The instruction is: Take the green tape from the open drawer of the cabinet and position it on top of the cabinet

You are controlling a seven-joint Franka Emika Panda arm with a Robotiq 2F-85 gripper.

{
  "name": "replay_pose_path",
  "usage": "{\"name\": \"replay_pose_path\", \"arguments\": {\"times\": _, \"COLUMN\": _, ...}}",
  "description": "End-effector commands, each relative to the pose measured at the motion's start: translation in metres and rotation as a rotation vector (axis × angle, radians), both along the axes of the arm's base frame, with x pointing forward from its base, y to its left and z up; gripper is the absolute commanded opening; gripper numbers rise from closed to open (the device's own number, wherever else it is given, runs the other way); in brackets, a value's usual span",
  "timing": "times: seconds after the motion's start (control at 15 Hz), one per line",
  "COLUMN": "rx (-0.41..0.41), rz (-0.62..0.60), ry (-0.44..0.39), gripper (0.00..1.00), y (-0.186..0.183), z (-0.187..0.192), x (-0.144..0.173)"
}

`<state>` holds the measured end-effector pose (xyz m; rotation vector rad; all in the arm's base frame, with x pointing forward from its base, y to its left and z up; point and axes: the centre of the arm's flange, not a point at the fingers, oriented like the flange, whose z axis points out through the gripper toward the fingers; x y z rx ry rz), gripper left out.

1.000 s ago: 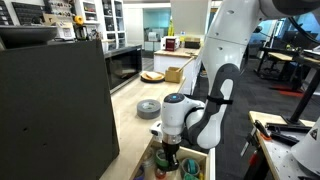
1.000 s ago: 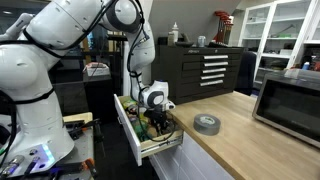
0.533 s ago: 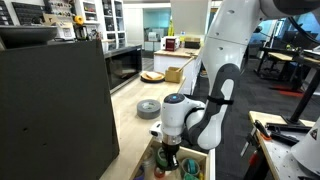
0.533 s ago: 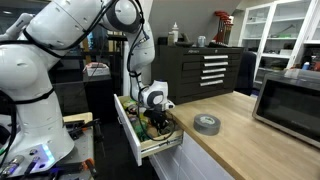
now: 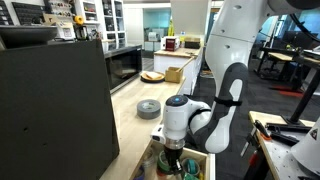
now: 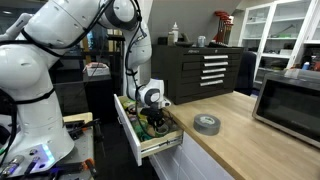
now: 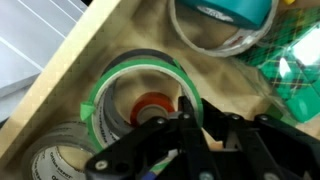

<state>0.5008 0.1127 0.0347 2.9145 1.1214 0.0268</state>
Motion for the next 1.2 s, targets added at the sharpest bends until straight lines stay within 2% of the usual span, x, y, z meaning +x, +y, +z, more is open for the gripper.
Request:
{"name": "replay_pose_path", "arguments": {"times": 0.0, "rx": -0.042, "rz": 0.044, "ry": -0.008, "gripper": 0.06, "y": 0.009, "z": 0.037, "x": -0.020}}
{"name": "replay_pose_path", "arguments": {"times": 0.27, "rx": -0.060, "rz": 0.086, "ry": -0.012, "gripper": 0.06, "y": 0.019, "z": 0.063, "x": -0.025}}
{"name": "replay_pose_path", "arguments": {"times": 0.67, "rx": -0.085, "rz": 0.109, "ry": 0.025, "gripper": 0.06, "y": 0.033, "z": 0.107, "x": -0.032}}
{"name": "replay_pose_path", "arguments": {"times": 1.13, "rx": -0.124, "rz": 0.094, "ry": -0.016, "gripper": 0.06, "y": 0.039, "z": 0.166, "x": -0.022}}
